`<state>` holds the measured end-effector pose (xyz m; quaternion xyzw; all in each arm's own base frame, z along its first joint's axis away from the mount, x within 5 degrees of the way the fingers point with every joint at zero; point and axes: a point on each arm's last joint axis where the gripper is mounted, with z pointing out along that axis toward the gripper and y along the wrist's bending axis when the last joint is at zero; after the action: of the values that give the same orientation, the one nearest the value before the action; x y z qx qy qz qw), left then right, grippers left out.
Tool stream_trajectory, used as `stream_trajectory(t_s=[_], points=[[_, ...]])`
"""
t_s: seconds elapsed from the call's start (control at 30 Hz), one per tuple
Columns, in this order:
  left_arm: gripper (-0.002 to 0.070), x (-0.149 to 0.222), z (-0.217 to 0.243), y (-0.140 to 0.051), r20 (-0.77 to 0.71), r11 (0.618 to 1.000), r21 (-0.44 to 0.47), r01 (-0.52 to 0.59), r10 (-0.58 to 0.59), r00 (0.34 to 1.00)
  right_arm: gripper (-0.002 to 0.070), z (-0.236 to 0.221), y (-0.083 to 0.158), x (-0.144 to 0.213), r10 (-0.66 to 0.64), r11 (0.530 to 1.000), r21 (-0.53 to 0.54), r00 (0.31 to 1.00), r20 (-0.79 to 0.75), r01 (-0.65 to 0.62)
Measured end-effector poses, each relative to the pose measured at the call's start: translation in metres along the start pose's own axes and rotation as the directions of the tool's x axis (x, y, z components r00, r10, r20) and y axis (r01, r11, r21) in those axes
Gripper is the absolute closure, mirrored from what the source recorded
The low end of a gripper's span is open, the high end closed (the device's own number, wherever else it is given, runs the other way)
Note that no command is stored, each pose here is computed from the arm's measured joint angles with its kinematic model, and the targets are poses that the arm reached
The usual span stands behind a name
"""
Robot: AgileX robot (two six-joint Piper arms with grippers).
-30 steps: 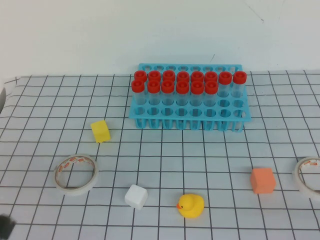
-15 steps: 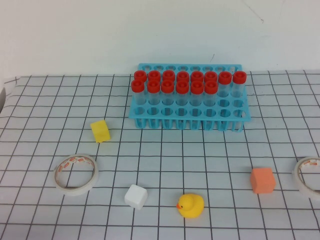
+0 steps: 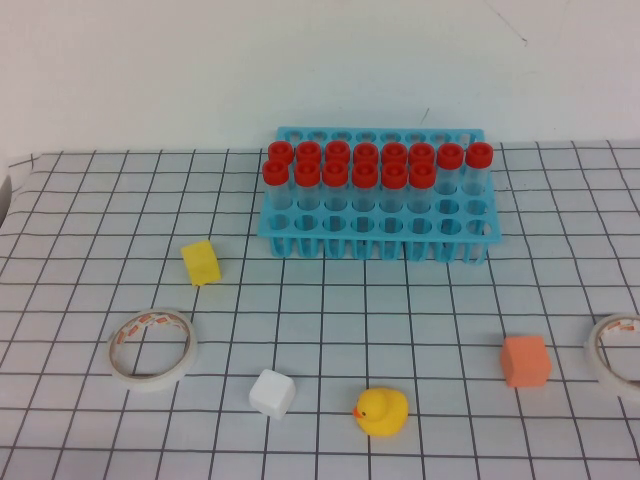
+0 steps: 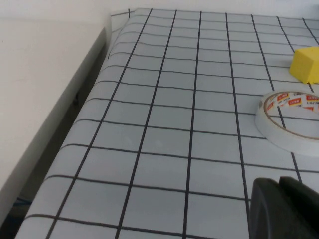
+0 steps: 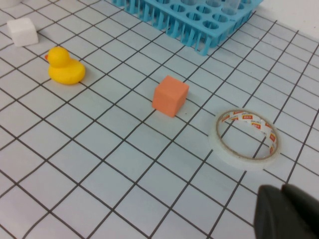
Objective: Place the test tubes
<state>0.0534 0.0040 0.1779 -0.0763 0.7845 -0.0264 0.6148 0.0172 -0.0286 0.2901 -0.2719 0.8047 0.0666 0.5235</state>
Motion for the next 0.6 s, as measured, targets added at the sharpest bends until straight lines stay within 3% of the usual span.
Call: stream_trajectory(t_s=[0.23,0.6], points=[[0.0676,0.0012,-0.0002,-0.0004,-0.018,1.0,0.006,-0.023,0.023,1.0,0.0678,0.0,0.0,0.0,0.0,1.0,0.0,1.0,0.0,0.0],[0.0676,0.0025,-0.0007,-0.008,-0.021,0.984,0.124,-0.127,0.131,0.991,0.0678,0.0,0.0,0.0,0.0,1.0,0.0,1.0,0.0,0.0]])
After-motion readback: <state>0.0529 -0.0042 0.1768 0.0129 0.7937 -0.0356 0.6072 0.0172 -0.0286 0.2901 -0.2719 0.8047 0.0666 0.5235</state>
